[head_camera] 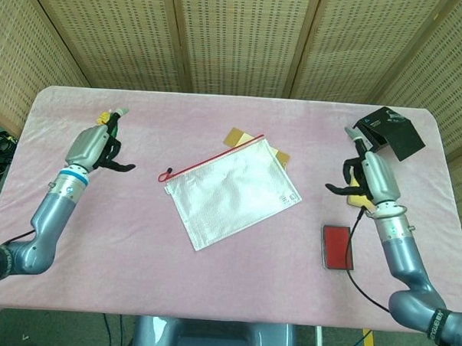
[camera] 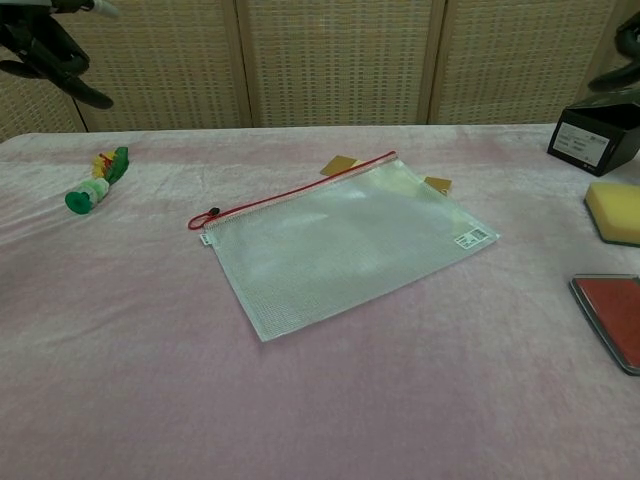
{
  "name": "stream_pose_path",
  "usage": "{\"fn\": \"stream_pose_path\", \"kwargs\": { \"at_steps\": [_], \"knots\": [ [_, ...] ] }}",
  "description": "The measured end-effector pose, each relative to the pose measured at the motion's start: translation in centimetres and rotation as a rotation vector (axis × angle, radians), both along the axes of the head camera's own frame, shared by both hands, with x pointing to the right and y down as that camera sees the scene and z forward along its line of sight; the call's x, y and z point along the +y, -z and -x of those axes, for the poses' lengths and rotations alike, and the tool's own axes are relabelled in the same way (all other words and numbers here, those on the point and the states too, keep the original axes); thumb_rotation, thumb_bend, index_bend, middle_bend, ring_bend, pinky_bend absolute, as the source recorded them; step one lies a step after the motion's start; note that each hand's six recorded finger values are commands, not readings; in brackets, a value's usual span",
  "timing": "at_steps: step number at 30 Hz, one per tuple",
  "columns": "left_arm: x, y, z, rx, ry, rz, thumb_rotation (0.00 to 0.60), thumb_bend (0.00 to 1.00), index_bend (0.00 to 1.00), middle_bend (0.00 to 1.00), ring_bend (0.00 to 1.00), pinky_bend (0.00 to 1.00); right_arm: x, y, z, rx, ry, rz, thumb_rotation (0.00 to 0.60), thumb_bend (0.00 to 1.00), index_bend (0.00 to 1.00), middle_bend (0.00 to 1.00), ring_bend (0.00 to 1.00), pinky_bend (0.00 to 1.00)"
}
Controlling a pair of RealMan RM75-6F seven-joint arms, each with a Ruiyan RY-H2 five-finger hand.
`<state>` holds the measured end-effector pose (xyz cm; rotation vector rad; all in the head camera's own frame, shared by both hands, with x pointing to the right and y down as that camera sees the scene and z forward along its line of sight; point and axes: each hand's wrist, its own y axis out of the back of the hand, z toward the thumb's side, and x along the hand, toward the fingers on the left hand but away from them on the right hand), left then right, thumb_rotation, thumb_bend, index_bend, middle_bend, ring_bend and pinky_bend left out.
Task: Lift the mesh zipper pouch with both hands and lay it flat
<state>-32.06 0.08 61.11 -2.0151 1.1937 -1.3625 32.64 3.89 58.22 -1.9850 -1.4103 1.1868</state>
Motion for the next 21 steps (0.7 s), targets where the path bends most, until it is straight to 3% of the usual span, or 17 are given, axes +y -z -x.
{"fn": "stream_pose_path", "kwargs": {
  "at_steps": [1,3,4,8,11,16,21],
  "knots": [
    [0.4,0.6,1.0,-0.035,-0.009,-0.038,0.600,0.00,0.00,0.05,0.07,0.23,0.4,0.3,-0.7,0.056,0.026,-0.036,0.600,0.00,0.05,0.41,0.44,0.49],
    [1.4,1.4,2.7,-0.086,-0.014,-0.087,0.600,0.00,0.00,0.00,0.00,0.03,1.6,1.0,-2.5,0.198,0.087,-0.112,0.600,0.00,0.05,0.12,0.11,0.12],
    [2.4,1.8,4.0,-0.118,-0.012,-0.112,0.600,0.00,0.00,0.00,0.00,0.00,2.5,1.2,-3.5,0.262,0.110,-0.134,0.600,0.00,0.05,0.04,0.03,0.03],
    [6.9,3.0,8.2,-0.206,-0.001,-0.133,0.600,0.00,0.00,0.00,0.00,0.00,7.1,2.1,-8.2,0.494,0.157,-0.164,0.600,0.00,0.01,0.00,0.00,0.00],
    [10.6,3.7,10.6,-0.257,0.002,-0.113,0.600,0.00,0.00,0.00,0.00,0.00,9.7,2.9,-10.0,0.589,0.175,-0.172,0.600,0.00,0.00,0.00,0.00,0.00],
    [15.7,5.2,13.0,-0.306,-0.004,-0.102,0.600,0.00,0.00,0.00,0.00,0.00,13.0,4.1,-11.3,0.654,0.176,-0.192,0.600,0.00,0.00,0.00,0.00,0.00],
    [19.4,6.3,14.0,-0.319,-0.032,-0.088,0.600,0.00,0.00,0.00,0.00,0.00,16.6,4.8,-11.6,0.668,0.174,-0.194,0.600,0.00,0.00,0.00,0.00,0.00]
  ]
}}
